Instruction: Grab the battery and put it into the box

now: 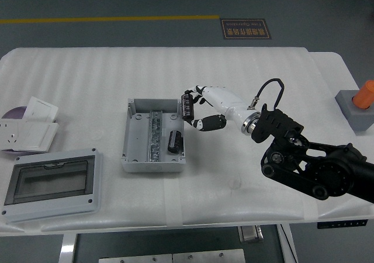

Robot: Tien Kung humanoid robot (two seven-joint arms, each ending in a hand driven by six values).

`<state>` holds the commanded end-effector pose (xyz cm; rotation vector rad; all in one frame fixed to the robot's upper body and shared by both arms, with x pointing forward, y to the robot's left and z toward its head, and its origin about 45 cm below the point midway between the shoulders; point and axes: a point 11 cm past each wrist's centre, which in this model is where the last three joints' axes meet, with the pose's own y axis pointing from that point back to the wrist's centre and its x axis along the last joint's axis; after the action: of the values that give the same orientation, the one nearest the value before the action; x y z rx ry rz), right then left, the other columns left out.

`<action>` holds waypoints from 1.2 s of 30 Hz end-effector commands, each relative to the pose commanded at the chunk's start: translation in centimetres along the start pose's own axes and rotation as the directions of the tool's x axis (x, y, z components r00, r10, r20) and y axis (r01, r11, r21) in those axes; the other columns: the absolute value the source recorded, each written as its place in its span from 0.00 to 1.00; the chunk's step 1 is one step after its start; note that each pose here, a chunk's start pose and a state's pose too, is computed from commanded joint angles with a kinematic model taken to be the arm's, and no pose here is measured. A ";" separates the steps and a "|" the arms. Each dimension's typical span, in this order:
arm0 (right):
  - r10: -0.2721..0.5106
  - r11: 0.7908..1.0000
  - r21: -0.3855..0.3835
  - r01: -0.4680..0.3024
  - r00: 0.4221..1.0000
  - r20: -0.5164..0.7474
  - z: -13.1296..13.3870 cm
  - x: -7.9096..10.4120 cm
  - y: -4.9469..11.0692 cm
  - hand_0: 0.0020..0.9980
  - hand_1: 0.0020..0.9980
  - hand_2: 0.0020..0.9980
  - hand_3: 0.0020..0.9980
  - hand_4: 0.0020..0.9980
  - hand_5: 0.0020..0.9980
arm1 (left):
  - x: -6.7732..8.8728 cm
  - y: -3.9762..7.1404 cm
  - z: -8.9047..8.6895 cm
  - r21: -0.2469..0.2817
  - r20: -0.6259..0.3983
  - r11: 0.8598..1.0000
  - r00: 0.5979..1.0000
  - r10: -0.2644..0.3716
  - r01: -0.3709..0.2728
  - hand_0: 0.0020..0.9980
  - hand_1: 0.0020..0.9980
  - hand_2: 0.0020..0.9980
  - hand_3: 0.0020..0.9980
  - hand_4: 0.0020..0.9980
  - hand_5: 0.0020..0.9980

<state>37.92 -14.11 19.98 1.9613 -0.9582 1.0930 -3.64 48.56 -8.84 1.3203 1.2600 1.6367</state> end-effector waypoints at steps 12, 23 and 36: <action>-0.023 1.000 0.013 0.023 1.000 -0.002 -1.4 -2.0 -0.4 1.00 0.95 0.96 0.99 0.74 0.42 | 0.2 0.0 -0.5 0.013 0.007 1.000 1.000 0.002 -0.002 0.62 0.65 0.51 0.55 0.62 0.39; -0.038 0.999 0.001 0.038 0.999 0.023 -1.4 -2.8 -0.4 1.00 1.00 1.00 1.00 0.83 0.50 | 0.0 0.0 -0.2 0.007 0.005 1.000 1.000 0.000 0.000 0.62 0.64 0.51 0.55 0.62 0.39; 0.117 0.975 -0.199 -0.101 0.991 0.071 7.3 1.8 3.1 1.00 1.00 1.00 1.00 0.84 0.51 | -0.2 -0.1 -0.8 0.016 -0.005 1.000 1.000 -0.005 0.005 0.62 0.65 0.51 0.55 0.62 0.39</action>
<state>38.75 -22.20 19.18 1.8237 -1.1837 0.9440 -4.36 48.19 -8.98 1.3219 1.2812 1.6308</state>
